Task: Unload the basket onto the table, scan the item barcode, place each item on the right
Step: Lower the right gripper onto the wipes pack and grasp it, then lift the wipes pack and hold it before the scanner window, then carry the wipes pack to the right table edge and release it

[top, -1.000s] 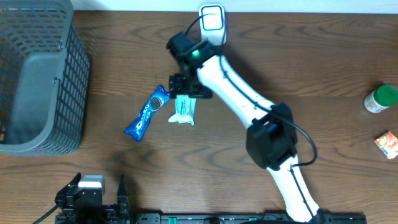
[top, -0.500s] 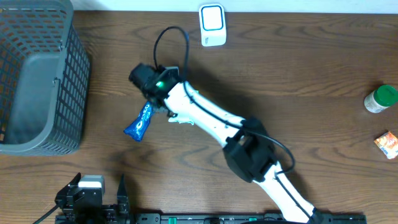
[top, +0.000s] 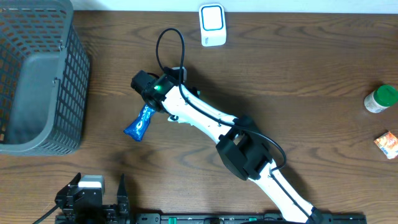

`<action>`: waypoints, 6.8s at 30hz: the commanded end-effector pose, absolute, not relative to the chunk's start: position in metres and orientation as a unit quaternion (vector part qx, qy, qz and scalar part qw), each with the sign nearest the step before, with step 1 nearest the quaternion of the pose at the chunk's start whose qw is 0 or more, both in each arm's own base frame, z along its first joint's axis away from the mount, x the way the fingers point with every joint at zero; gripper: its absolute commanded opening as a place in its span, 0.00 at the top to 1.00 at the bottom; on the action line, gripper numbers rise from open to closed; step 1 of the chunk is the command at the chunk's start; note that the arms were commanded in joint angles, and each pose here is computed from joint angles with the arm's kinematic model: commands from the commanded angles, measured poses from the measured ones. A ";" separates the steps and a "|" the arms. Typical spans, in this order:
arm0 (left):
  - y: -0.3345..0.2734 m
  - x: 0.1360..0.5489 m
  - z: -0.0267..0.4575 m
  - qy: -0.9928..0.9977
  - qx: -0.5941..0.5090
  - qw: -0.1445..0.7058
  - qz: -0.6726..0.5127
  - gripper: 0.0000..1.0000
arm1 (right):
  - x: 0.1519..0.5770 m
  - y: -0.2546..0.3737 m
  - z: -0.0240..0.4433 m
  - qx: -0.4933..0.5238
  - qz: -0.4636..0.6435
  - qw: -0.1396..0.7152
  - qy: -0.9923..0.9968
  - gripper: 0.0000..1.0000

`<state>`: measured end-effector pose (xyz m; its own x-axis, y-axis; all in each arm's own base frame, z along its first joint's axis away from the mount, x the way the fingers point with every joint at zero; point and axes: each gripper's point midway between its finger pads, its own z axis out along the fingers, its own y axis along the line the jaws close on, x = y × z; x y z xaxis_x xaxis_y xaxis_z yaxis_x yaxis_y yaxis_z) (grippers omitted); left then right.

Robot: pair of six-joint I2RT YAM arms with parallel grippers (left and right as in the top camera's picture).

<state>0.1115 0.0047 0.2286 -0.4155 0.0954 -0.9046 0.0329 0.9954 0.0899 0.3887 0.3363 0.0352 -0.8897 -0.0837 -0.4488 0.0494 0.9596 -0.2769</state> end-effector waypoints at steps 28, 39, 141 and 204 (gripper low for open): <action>0.003 0.110 0.229 0.839 0.044 0.541 0.027 0.02 | 0.299 0.357 0.156 -0.233 0.163 -0.040 0.958 0.99; 0.003 0.110 0.229 0.839 0.044 0.541 0.027 0.02 | 0.293 0.336 0.187 -0.375 0.505 -0.090 0.772 0.99; 0.003 0.110 0.229 0.839 0.044 0.541 0.027 0.03 | 0.623 0.264 0.063 -0.433 -0.456 0.356 0.691 0.99; 0.003 0.110 0.229 0.839 0.044 0.541 0.027 0.02 | 0.408 -0.289 0.063 0.133 -0.359 0.036 0.923 0.88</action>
<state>0.1114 0.0047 0.2285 -0.4159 0.0954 -0.9044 0.0329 0.9954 0.0899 0.4140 -0.2787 0.0580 -0.9607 0.2148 -0.1757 0.2775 0.7386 -0.6143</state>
